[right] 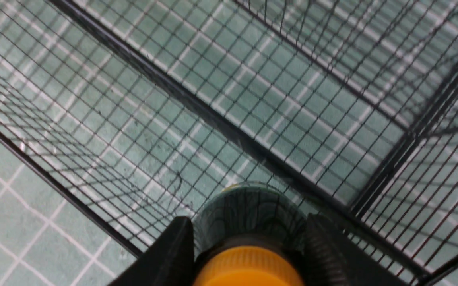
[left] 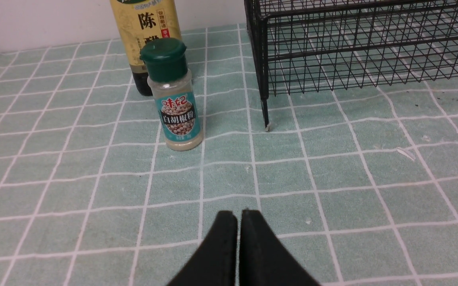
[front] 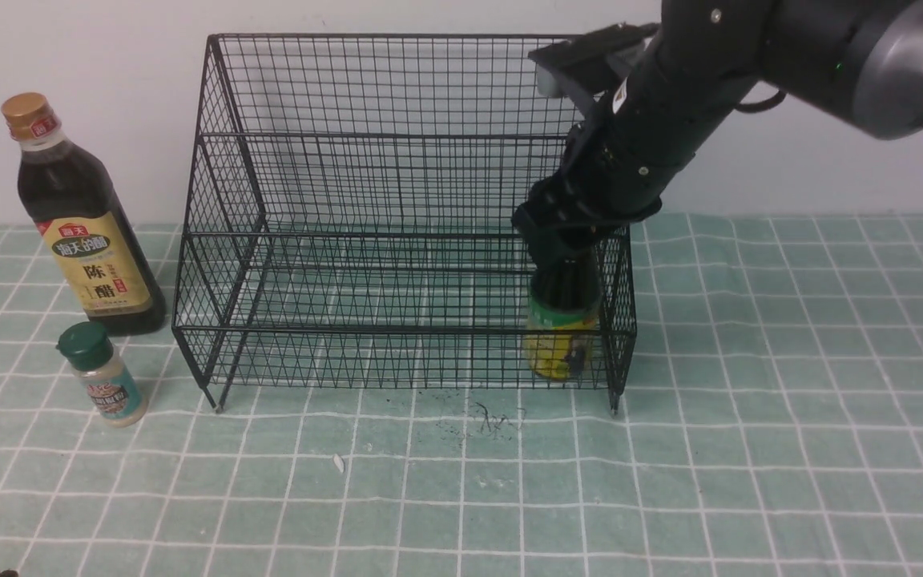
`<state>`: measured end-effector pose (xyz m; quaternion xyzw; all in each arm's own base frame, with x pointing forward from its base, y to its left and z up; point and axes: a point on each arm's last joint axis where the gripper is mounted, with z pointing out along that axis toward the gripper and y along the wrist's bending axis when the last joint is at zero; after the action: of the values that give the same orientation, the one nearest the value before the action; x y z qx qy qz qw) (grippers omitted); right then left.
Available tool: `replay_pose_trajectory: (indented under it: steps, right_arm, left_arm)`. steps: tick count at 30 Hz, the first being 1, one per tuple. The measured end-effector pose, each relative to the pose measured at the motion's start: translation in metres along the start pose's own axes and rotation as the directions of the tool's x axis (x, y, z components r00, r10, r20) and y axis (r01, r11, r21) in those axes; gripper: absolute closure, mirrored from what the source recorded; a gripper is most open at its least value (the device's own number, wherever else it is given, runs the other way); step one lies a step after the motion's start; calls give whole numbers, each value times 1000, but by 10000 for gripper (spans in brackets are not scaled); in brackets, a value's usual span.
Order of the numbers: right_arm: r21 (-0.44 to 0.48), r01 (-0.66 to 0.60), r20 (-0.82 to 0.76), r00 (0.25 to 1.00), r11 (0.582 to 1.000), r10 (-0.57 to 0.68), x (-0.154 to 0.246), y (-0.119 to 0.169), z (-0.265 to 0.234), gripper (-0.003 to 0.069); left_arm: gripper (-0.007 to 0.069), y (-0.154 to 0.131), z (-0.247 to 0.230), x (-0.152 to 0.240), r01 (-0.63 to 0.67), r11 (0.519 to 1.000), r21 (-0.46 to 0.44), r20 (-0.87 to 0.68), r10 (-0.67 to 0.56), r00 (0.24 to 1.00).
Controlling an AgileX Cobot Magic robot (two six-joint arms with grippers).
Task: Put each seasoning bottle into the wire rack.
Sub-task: Use the right arm to put the condiment bottle back on the shelf, then use the left arm to grab the condiment bottle closest to it
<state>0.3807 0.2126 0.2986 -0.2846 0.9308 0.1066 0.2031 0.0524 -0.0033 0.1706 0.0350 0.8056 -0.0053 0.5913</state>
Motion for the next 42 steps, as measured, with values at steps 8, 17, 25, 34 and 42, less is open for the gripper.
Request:
replay_pose_trajectory:
  steps: [8,17,25,34,42]
  right_arm:
    - [43,-68,-24,997,997,69,0,-2,-11,255]
    - [106,-97,255,965,990,68,12,10,-144,255]
    - [78,-147,487,869,986,91,99,33,-269,506]
    - [24,-178,768,633,984,96,261,47,-287,671]
    - [-72,-174,913,384,982,135,345,46,-227,672]
  left_arm:
    - [631,0,0,0,0,1000,0,0,0,1000]
    - [631,0,0,0,0,1000,0,0,0,1000]
    - [631,0,0,0,0,1000,0,0,0,1000]
    - [631,0,0,0,0,1000,0,0,0,1000]
    - [631,0,0,0,0,1000,0,0,0,1000]
